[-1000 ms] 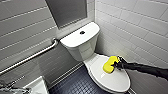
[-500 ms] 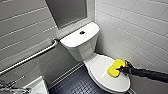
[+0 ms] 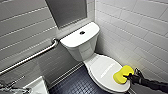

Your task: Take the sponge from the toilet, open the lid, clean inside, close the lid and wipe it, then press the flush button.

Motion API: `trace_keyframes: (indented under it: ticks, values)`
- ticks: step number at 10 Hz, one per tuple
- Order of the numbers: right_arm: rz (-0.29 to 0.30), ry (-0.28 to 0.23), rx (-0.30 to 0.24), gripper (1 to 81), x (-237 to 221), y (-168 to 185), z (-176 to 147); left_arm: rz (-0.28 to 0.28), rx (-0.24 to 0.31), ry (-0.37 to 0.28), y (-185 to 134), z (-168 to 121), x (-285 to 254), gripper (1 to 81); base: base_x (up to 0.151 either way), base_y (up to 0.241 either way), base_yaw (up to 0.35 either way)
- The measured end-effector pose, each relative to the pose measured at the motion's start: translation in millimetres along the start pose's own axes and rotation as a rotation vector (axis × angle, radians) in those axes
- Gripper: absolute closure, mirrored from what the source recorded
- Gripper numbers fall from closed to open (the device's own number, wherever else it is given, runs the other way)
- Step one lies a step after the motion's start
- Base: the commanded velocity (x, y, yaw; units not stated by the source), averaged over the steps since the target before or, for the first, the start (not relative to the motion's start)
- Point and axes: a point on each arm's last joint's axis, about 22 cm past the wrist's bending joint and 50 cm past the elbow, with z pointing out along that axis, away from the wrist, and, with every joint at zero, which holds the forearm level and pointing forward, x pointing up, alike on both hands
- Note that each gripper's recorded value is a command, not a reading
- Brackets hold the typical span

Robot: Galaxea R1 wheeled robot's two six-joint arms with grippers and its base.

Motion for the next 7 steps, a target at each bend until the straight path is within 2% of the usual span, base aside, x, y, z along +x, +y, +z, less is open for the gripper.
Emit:
trace_keyframes:
  ticks: [3,4,7]
  values:
    - [0.035,0.004,-0.037,81.1,-12,38,-42,0.000,0.000,0.000,0,0,0,1.0,0.000,0.000,0.000]
    - [0.054,0.013,-0.062,81.1,-20,62,-66,0.000,-0.001,0.000,0,0,0,1.0,0.000,0.000,0.000]
    - [0.113,0.008,-0.096,81.1,-66,107,-98,0.001,-0.004,0.001,1,-2,0,1.0,0.000,0.000,0.000]
